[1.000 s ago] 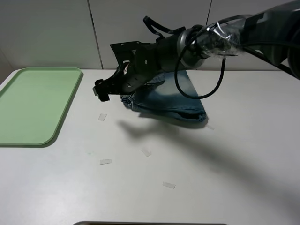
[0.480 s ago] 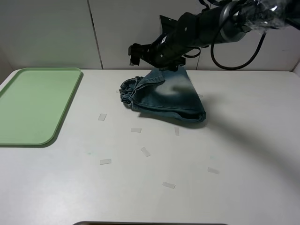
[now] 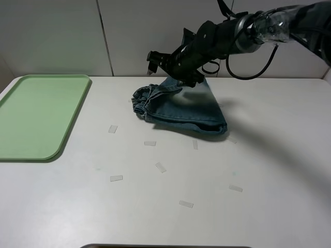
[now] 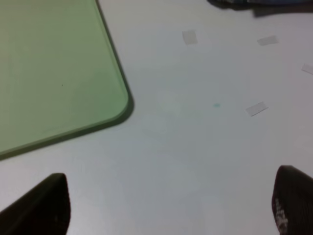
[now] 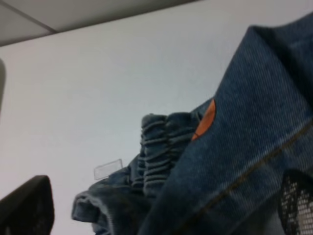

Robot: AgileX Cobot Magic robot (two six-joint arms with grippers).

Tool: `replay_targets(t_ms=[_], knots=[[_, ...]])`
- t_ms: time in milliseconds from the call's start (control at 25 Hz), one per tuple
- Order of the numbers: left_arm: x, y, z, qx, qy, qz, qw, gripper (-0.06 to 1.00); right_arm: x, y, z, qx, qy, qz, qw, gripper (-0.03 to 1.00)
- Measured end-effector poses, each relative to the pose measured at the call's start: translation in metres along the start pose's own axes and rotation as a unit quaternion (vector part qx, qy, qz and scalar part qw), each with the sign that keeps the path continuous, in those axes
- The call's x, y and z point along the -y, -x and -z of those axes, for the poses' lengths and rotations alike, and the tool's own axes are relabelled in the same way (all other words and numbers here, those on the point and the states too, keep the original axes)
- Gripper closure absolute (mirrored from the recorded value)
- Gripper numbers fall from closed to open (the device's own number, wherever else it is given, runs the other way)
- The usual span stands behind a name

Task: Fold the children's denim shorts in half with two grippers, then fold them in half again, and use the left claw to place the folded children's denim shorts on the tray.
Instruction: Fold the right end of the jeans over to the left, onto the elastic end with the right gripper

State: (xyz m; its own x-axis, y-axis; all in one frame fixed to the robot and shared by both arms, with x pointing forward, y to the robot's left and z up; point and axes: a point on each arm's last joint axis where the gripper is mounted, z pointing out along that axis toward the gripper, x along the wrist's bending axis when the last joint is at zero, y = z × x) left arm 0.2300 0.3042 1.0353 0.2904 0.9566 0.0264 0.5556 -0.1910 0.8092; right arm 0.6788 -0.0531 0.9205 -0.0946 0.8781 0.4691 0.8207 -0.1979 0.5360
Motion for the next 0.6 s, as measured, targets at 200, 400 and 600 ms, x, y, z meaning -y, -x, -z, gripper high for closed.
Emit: replay_targets(t_ms=[200,400,600], knots=[[0.000,0.000,0.000,0.000,0.000,0.000,1.000,0.13,0.003,0.015,-0.010,0.011,-0.012,-0.008,1.000,0.27],[0.000,0.000,0.000,0.000,0.000,0.000,1.000,0.13,0.010,0.023,-0.021,0.017,-0.024,-0.015,0.999,0.27],[0.000,0.000,0.000,0.000,0.000,0.000,1.000,0.13,0.014,0.018,-0.023,0.014,-0.024,-0.008,1.000,0.27]])
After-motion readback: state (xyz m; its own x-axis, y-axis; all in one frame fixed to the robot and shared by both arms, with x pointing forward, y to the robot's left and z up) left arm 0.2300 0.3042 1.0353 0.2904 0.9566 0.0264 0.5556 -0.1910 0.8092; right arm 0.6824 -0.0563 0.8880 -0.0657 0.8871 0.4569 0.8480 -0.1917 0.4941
